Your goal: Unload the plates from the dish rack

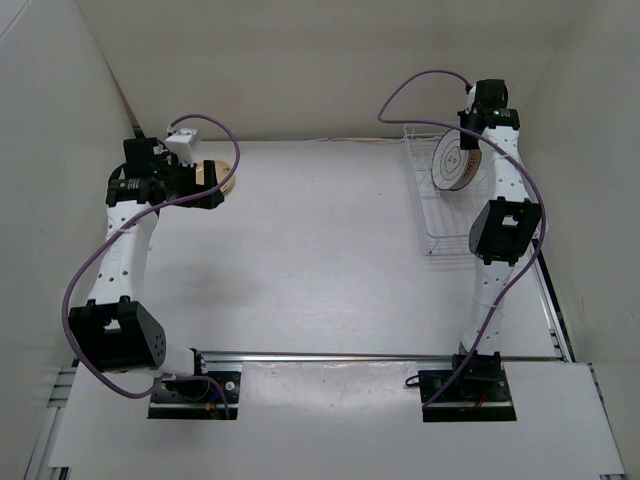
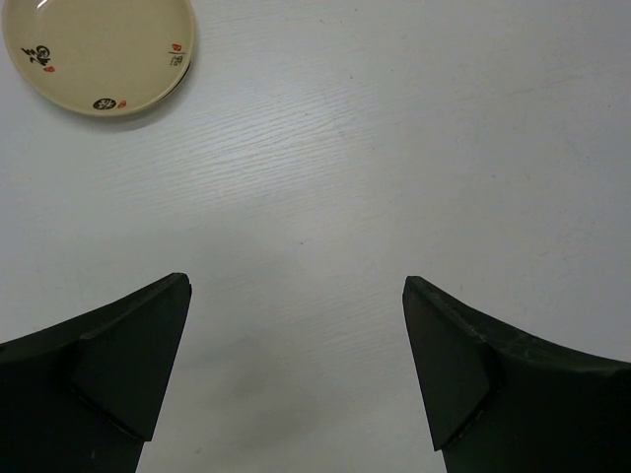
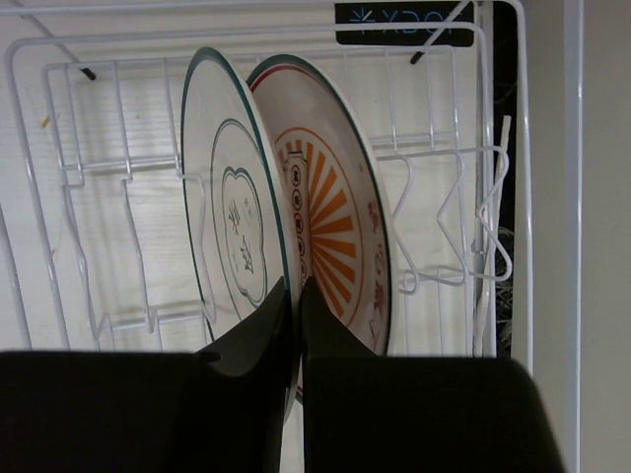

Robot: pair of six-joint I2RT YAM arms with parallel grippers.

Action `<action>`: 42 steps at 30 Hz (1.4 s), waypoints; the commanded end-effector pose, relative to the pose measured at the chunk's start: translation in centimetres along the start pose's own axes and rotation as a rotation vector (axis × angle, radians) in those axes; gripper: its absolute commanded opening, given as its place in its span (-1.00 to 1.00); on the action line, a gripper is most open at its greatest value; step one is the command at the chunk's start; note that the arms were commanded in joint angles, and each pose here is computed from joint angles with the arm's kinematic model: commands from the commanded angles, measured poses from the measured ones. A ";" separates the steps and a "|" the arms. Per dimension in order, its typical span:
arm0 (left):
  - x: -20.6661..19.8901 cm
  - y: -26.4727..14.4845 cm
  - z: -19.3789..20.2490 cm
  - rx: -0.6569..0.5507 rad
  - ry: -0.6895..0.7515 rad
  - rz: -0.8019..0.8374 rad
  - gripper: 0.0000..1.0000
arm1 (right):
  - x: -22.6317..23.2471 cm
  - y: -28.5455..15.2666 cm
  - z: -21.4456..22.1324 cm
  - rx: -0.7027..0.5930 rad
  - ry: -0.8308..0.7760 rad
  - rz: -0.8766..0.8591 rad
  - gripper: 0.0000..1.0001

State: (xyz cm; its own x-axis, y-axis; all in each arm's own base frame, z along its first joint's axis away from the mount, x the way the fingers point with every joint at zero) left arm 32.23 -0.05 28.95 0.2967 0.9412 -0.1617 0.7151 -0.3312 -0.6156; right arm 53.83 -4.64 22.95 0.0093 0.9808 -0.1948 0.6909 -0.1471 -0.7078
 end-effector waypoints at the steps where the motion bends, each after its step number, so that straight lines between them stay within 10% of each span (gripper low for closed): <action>1: -0.4 -0.4 -0.7 -0.023 0.000 0.026 0.99 | 0.3 0.4 -0.7 -0.041 0.007 -0.063 -1.00; 25: 1.8 -3.4 -4.4 0.076 0.053 -0.215 0.99 | 2.6 -9.7 -3.3 -0.139 -0.015 -0.127 -1.00; 42: -2.2 1.5 -5.1 0.052 -0.265 0.345 0.91 | 6.8 -22.9 -0.2 -0.198 0.001 -0.579 -1.00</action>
State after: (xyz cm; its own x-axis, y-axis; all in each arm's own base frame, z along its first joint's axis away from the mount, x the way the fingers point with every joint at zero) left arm 35.71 -1.72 30.88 0.2745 0.8555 -0.4391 0.5953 -0.5098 -0.6211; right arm 39.94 3.45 36.98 -0.2929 0.9538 0.0669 0.7492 0.2724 -0.6038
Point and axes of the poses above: each gripper's point midway between its finger pads, its own y axis out along the fingers, its own x axis along the line the jaws close on, z = x × y, the point moved 8 cm from there along -y, back along the fingers, and after that the axes turned 2 degrees about -y, right-handed, at the moved point
